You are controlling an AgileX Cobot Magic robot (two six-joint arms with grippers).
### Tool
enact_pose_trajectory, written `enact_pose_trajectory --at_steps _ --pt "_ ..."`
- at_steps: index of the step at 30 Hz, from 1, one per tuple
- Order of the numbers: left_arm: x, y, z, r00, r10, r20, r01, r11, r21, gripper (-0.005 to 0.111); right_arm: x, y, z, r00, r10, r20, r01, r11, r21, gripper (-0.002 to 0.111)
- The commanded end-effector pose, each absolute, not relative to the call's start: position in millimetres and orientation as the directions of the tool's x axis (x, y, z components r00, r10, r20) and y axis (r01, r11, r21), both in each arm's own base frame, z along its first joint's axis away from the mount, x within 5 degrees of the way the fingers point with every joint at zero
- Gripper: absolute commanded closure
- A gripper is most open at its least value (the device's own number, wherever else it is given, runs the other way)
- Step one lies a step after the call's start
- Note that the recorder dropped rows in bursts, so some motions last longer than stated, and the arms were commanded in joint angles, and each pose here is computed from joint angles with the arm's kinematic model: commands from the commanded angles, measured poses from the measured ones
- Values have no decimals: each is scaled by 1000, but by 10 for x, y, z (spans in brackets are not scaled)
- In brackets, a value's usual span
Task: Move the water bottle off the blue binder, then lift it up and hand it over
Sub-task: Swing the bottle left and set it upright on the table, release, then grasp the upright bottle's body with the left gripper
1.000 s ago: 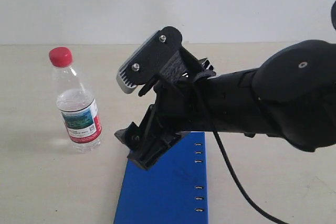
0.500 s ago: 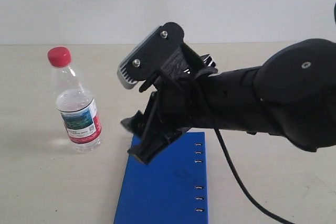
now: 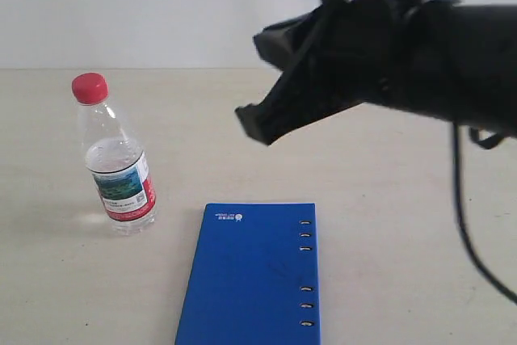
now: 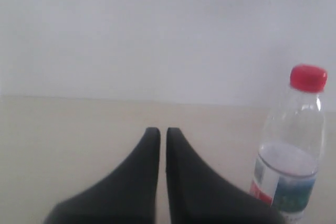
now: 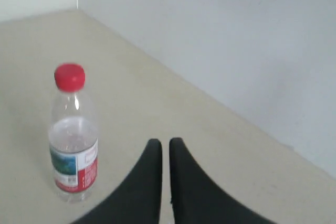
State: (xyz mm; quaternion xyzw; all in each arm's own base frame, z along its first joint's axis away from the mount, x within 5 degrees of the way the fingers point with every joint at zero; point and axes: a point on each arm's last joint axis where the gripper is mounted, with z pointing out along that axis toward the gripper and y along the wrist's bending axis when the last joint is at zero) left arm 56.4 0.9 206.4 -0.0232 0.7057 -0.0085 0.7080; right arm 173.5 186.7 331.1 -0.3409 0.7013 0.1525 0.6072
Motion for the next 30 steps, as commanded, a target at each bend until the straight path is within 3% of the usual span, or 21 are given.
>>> enact_pose_trajectory --at_steps 1,4,9,13,17,19,23,26,30 --pt "559 20 2157 119 -221 -968 -7 975 -224 102 1408 1454 3596 50 -158 -986 -637 756 -153 106" --pt "557 22 2169 131 -414 -901 21 910 -415 102 1150 1136 3708 86 -28 -996 -632 771 -76 106" --pt "583 -27 2197 115 -386 -915 103 921 -376 102 809 718 3797 153 139 -978 -637 771 10 106" --pt "645 -126 2250 104 -346 -932 233 920 -316 86 706 600 3783 157 199 -967 -649 759 51 106" --pt "739 -348 2321 120 -263 -957 444 876 -185 54 698 597 3760 154 197 -968 -652 757 50 106" --pt "841 -400 2270 56 -251 -966 457 867 -198 45 697 606 3757 152 194 -969 -657 752 48 106" --pt "1126 -508 2109 -66 -105 -992 458 880 -123 44 692 612 3756 151 193 -970 -663 747 46 106" --pt "1318 -610 2051 -41 -54 -998 509 858 -68 43 692 613 3755 150 193 -970 -665 746 45 106" --pt "1647 -713 1846 -129 49 -990 522 852 -25 29 689 616 3755 149 192 -970 -668 743 44 106"
